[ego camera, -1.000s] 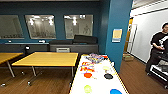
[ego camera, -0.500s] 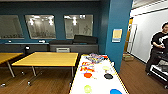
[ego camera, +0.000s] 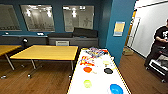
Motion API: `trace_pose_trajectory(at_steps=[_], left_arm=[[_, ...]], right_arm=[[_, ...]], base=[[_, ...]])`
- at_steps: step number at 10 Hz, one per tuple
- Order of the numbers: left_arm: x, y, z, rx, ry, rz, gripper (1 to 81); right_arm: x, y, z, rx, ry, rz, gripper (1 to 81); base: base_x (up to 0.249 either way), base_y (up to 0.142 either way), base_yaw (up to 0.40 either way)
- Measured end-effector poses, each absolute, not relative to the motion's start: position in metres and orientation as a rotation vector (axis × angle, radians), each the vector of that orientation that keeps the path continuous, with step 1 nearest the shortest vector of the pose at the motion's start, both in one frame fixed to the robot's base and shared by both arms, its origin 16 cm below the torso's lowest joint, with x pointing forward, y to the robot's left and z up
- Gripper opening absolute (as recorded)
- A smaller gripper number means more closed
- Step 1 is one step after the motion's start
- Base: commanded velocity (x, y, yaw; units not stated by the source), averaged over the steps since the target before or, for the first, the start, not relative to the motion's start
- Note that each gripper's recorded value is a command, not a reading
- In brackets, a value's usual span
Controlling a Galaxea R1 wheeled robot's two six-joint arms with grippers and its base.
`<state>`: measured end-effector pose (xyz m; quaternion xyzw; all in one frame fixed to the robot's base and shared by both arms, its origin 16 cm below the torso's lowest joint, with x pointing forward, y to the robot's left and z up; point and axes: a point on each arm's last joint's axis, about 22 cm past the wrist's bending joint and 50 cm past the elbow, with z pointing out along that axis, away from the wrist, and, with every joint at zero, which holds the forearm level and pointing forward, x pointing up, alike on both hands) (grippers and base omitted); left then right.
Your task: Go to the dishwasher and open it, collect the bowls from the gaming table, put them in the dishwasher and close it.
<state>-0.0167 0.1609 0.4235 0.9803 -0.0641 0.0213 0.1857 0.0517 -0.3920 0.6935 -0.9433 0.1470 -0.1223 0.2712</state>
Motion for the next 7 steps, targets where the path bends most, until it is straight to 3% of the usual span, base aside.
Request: trace_pose_trajectory(at_steps=[4, 7], left_arm=[[-0.058, 0.158, 0.422, 2.751, -0.145, -0.092, 81.1], [-0.061, 0.157, 0.421, 2.749, -0.14, -0.113, 81.1]], right_arm=[[0.117, -0.428, 0.732, -2.563, 0.498, -0.321, 81.1], [0.178, -0.434, 0.758, -2.549, 0.487, -0.351, 81.1]], base=[[0.0, 0.0, 0.0], [0.0, 0.0, 0.0]])
